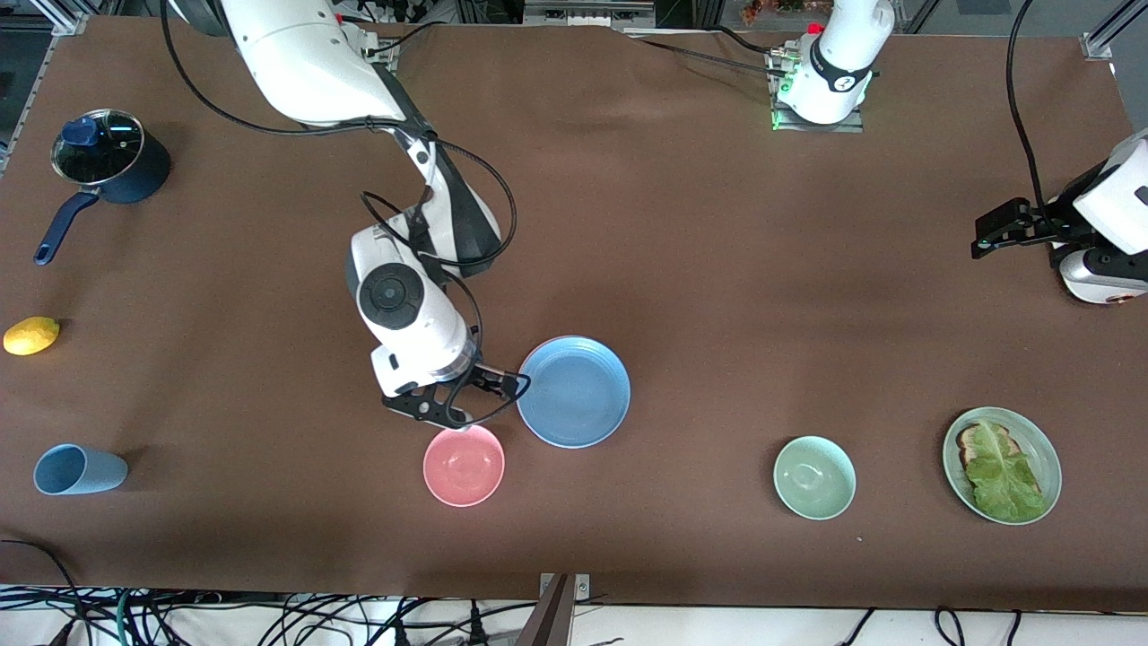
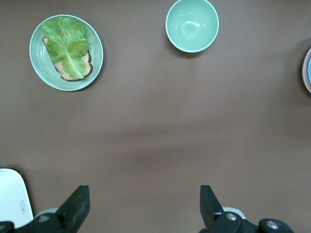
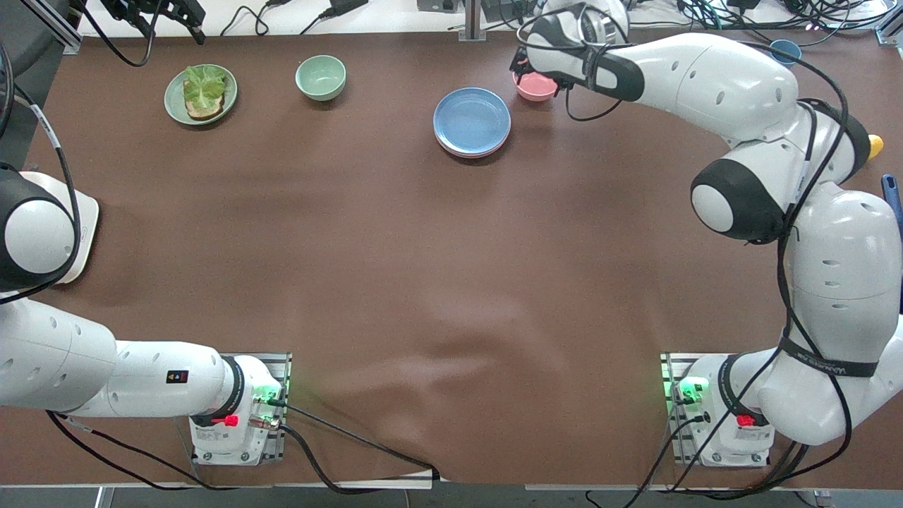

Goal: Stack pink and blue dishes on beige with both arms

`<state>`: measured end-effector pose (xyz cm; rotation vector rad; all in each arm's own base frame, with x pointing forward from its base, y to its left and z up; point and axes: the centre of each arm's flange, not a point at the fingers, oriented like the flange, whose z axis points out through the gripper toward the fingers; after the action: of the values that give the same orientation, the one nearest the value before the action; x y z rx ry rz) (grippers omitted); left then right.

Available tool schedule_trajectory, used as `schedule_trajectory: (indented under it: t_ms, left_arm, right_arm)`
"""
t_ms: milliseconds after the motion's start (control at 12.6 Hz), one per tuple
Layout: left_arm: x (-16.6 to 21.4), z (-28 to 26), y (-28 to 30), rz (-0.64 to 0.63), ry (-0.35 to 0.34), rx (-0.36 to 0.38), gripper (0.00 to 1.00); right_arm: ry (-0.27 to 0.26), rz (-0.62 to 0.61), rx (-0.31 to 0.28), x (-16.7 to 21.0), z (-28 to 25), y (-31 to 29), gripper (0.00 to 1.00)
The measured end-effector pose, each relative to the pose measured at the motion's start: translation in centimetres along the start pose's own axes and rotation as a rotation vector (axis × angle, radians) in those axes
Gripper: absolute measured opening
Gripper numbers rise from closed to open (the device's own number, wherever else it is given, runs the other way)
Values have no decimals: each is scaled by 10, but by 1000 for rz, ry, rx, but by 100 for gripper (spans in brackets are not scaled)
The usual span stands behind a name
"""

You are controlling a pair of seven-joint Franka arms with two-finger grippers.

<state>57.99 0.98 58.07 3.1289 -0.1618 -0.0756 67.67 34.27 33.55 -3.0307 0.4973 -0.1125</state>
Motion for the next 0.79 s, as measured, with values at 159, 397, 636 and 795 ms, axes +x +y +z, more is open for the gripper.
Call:
schedule_trajectory:
  t_ms: [159, 397, 636, 795]
  left_arm:
    - [0, 1, 0, 1, -1, 0, 100]
    - [1, 1, 0, 1, -2, 0, 100]
    - [1, 2, 0, 1, -3, 0, 100]
    - [1, 2, 0, 1, -4, 0, 100]
  right_arm:
    - [-6, -21, -53, 19, -63, 35, 100]
    - [-81, -114, -128, 32, -134, 95, 100]
    - [-148, -200, -101, 46, -192, 177, 100]
    - [-163, -233, -52, 42, -231, 242, 100]
